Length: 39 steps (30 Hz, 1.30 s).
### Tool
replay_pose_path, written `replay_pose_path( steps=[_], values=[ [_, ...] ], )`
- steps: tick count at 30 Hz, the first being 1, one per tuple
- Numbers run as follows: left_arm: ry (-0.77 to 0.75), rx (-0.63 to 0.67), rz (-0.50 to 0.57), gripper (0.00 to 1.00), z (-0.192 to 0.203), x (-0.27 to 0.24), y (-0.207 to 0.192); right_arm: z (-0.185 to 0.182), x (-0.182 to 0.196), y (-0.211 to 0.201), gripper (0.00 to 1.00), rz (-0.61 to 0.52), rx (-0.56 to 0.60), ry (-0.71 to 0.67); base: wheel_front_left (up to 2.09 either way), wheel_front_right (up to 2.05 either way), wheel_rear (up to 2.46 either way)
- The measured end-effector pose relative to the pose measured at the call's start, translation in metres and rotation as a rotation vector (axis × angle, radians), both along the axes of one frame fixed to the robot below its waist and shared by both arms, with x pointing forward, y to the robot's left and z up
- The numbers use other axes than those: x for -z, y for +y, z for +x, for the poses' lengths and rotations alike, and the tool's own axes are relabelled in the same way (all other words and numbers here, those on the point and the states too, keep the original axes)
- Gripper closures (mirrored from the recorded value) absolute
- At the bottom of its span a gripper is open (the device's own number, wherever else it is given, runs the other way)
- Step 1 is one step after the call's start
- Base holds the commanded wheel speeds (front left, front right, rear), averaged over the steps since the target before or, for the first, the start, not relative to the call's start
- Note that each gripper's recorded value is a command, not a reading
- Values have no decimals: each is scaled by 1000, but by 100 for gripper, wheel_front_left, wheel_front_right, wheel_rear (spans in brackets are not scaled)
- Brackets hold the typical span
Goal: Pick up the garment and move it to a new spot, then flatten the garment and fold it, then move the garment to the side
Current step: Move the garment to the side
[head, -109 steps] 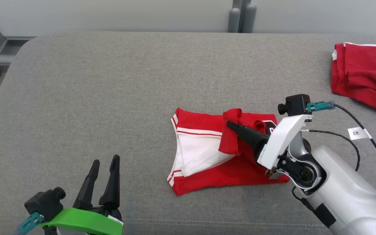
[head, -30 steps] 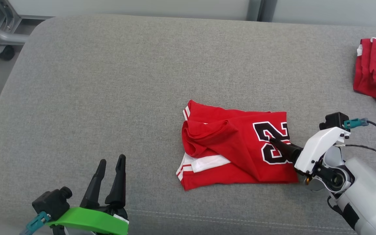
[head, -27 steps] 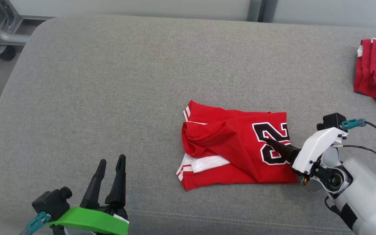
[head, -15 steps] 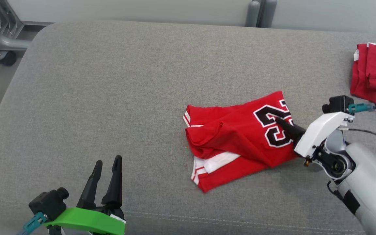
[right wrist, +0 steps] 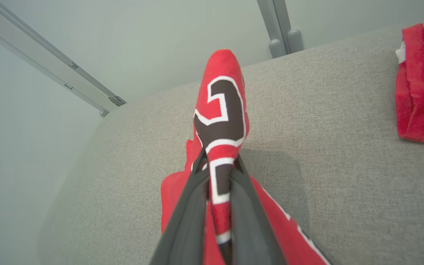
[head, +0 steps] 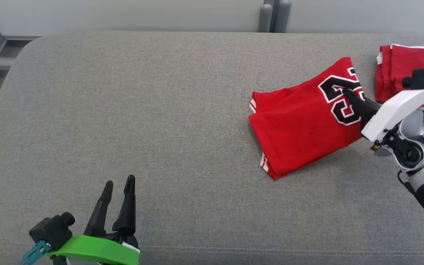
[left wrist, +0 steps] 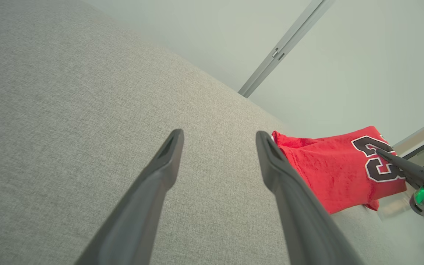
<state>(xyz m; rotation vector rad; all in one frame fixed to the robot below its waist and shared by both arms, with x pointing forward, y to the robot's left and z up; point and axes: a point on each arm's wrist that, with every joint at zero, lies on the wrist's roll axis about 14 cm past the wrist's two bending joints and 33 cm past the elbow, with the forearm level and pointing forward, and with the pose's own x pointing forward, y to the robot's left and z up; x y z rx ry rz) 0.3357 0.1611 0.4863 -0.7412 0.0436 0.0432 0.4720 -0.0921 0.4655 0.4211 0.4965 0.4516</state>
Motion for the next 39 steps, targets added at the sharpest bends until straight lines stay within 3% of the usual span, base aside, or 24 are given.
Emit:
replay_pose_path(
  steps=[13,28,39],
  values=[
    [42,49,1,0,10,11,-12,70,-54,-66,100,-141,159,-120,0,0,0],
    [86,40,30,0,28,25,-4,130,-72,-84,100,-334,144,-142,0,0,0],
    [121,36,49,0,38,39,0,147,-65,-103,100,-422,149,-112,0,0,0]
  ],
)
